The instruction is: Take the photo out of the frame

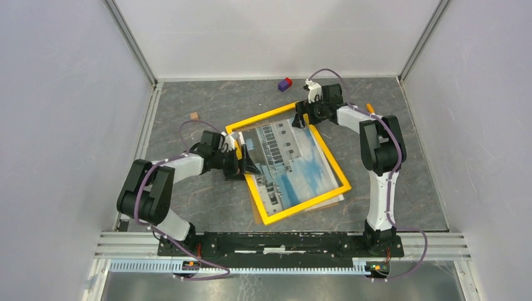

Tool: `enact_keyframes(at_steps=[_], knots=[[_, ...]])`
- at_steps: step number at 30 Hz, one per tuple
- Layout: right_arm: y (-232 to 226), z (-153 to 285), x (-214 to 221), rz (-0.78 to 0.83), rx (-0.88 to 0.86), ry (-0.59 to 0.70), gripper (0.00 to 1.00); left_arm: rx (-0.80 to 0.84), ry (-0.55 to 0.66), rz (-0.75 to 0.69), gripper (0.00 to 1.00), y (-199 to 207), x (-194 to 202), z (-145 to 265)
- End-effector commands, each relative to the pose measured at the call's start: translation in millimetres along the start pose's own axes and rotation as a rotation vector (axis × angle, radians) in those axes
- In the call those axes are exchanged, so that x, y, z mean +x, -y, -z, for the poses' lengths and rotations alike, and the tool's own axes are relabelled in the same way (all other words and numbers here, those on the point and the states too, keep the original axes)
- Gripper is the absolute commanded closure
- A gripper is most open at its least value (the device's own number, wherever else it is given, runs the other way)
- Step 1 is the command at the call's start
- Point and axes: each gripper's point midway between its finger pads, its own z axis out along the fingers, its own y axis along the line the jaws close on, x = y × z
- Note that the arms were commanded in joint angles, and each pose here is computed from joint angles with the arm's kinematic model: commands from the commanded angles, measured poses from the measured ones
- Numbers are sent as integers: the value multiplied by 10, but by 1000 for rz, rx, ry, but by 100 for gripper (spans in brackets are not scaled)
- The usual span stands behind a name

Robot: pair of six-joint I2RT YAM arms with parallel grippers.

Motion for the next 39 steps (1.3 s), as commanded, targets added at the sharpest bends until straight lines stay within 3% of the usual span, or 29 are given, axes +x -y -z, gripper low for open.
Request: enact_keyframes(at_steps=[1, 10, 15, 19, 22, 28, 34, 39], knots=[[-436, -299, 471, 22, -104, -196, 2, -2, -64, 4, 0, 66, 167, -260], [-622, -164, -302, 160, -129, -57, 2, -72, -133, -255, 0, 149, 251, 115], [-695, 458, -882, 197, -85, 102, 2, -49, -115, -315, 0, 243, -7, 529], [-679, 1088, -1052, 128, -86, 201, 2, -104, -71, -418, 0, 259, -423, 728], [-648, 1531, -780, -5, -104, 223, 2, -157, -11, -468, 0, 198, -918, 832], [-572, 2123, 415, -245, -69, 194, 2, -273, 58, -570, 0, 89, -1695, 822], [-826, 2376, 1334, -386, -177, 24, 2, -293, 121, -527, 0, 38, -1989, 697], [-991, 2416, 1774, -518, -194, -49, 2, -285, 164, -478, 0, 35, -2016, 649]])
